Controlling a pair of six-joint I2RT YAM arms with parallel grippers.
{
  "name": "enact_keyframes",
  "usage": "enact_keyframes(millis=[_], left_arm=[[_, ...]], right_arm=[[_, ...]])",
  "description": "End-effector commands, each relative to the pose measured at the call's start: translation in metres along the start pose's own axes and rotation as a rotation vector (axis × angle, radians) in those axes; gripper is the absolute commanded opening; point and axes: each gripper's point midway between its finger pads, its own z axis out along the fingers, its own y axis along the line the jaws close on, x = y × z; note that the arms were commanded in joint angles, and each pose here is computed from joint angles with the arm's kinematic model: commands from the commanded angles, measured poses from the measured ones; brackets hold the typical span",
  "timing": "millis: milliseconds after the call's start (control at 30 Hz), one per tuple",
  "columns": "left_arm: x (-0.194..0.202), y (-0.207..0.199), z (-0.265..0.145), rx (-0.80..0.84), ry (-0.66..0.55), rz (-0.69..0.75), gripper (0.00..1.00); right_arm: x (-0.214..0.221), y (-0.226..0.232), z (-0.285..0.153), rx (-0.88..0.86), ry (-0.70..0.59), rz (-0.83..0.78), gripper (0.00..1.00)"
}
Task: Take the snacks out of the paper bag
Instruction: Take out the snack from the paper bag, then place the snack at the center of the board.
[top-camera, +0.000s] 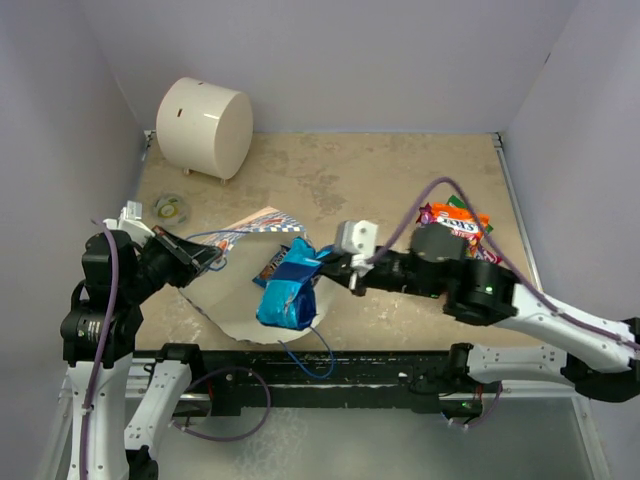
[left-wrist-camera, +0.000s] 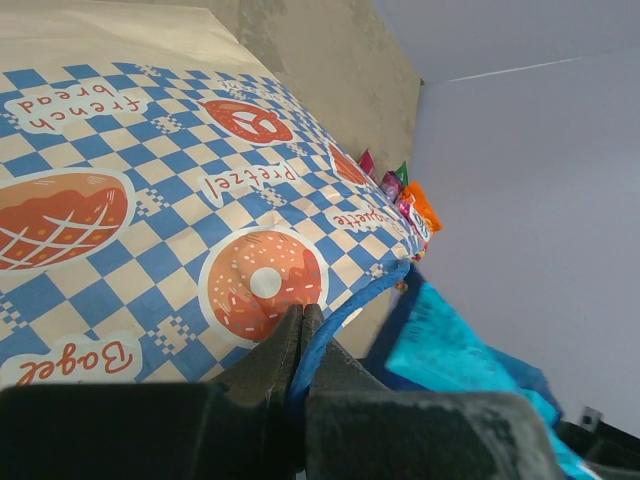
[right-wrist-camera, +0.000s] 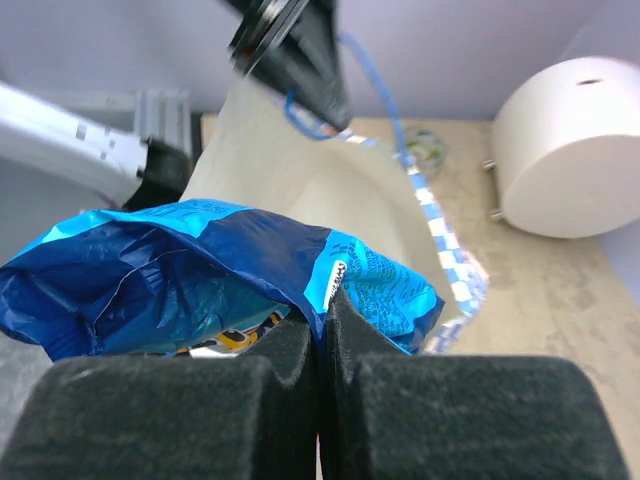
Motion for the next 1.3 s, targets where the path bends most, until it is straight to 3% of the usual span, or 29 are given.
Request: enact_keyframes(millis=[0, 100, 233, 300, 833, 1067, 1267], left_arm=[[-0.007, 0.003, -0.001, -0.032, -0.035, 0.001, 0.0], [-0.005, 0.005, -0.002, -0.041, -0.033, -0.003, 0.0], [-0.003, 0.008, -0.004, -0.051, -0.032, -0.007, 0.0], [-0.002, 0.009, -0.006, -0.054, -0.032, -0.009, 0.0], [0.0, 0.002, -0.013, -0.04, -0.026, -0.021, 0.0], [0.002, 0.003, -0.016, -0.037, -0.026, -0.023, 0.0], [0.003, 0.005, -0.013, -0.043, -0.017, -0.023, 0.0]], right_arm=[[-0.096, -0.074, -0.075, 0.413, -0.254, 0.13, 0.0], [-0.08, -0.124, -0.115, 0.777, -0.211, 0.24, 0.0], [-0.044, -0.16, -0.145, 1.105, -0.06, 0.172, 0.0], [-0.028, -0.175, -0.149, 1.185, 0.004, 0.143, 0.0], [0.132, -0.268, -0.061, 1.098, 0.251, 0.197, 0.0], [0.223, -0.256, -0.074, 1.071, 0.495, 0.152, 0.0], [0.278, -0.205, -0.082, 0.951, 0.63, 0.275, 0.0]])
